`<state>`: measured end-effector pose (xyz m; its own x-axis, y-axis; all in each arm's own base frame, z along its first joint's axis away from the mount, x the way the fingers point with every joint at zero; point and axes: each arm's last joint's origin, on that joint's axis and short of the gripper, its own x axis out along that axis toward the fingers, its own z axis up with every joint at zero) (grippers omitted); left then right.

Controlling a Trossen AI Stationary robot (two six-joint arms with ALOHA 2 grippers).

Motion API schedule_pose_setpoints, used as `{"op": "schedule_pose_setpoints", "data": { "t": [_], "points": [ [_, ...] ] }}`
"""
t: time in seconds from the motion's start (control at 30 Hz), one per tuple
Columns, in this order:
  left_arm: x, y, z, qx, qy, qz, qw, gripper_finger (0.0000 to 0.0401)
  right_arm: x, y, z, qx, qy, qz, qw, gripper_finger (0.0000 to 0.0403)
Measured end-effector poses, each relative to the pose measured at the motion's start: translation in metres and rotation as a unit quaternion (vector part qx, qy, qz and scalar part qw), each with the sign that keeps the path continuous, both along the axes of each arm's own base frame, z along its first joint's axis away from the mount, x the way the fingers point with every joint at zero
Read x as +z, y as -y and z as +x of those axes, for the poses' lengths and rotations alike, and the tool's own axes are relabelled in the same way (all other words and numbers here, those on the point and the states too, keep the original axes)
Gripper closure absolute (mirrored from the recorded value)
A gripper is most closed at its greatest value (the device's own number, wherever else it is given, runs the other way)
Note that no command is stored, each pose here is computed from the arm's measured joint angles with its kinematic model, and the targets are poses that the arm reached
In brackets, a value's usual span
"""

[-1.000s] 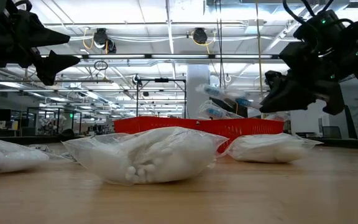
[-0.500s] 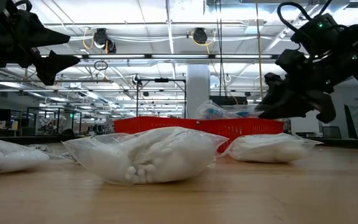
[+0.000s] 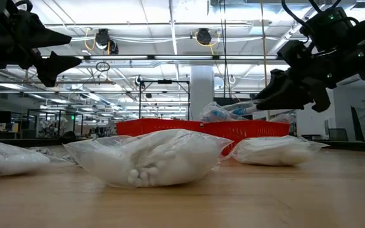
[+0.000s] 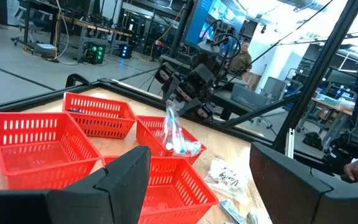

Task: Pick & Place Travel size toiletries
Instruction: Put the blue toothbrush into the bottom right red bin, then put the transparent cotton pack into the top left red bin

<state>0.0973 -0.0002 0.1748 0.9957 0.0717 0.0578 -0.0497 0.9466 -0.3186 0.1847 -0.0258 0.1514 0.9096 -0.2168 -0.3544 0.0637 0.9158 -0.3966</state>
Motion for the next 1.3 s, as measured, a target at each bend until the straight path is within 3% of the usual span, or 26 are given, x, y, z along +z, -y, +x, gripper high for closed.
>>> {"op": "schedule_pose_setpoints", "data": {
  "t": [0.17,0.3,0.37,0.5,0.63,0.73,0.87,0.97,1.07,1.3],
  "points": [
    [0.000,0.000,0.000,0.000,0.000,0.000,1.000,0.0130,-0.001,0.001,-0.001,-0.068,0.013,0.067,0.995,0.0215],
    [0.000,0.000,0.000,0.000,0.000,0.000,1.000,0.0130,-0.005,0.001,-0.002,-0.072,-0.003,0.078,0.994,0.0215],
    [0.000,0.000,0.000,0.000,0.000,0.000,1.000,0.0130,-0.004,-0.002,-0.002,-0.054,0.002,0.086,0.995,0.0215],
    [0.000,0.000,0.000,0.000,0.000,0.000,1.000,0.0130,0.008,-0.023,0.004,0.047,0.055,0.114,0.991,0.0215],
    [0.000,0.000,0.000,0.000,0.000,0.000,1.000,0.0130,0.020,-0.054,0.008,0.099,0.071,0.105,0.987,0.0209],
    [0.000,0.000,0.000,0.000,0.000,0.000,1.000,0.0130,0.032,-0.079,0.014,0.100,0.048,0.113,0.987,0.0187],
    [0.000,0.000,0.000,0.000,0.000,0.000,1.000,0.0130,0.037,-0.108,0.027,0.073,-0.024,0.177,0.981,0.0153],
    [0.000,0.000,0.000,0.000,0.000,0.000,1.000,0.0130,0.019,-0.121,0.040,0.038,-0.098,0.210,0.972,0.0140],
    [0.000,0.000,0.000,0.000,0.000,0.000,1.000,0.0130,-0.006,-0.129,0.050,0.016,-0.145,0.209,0.967,0.0139],
    [0.000,0.000,0.000,0.000,0.000,0.000,1.000,0.0130,-0.035,-0.135,0.063,0.008,-0.161,0.205,0.965,0.0160]
  ]
}}
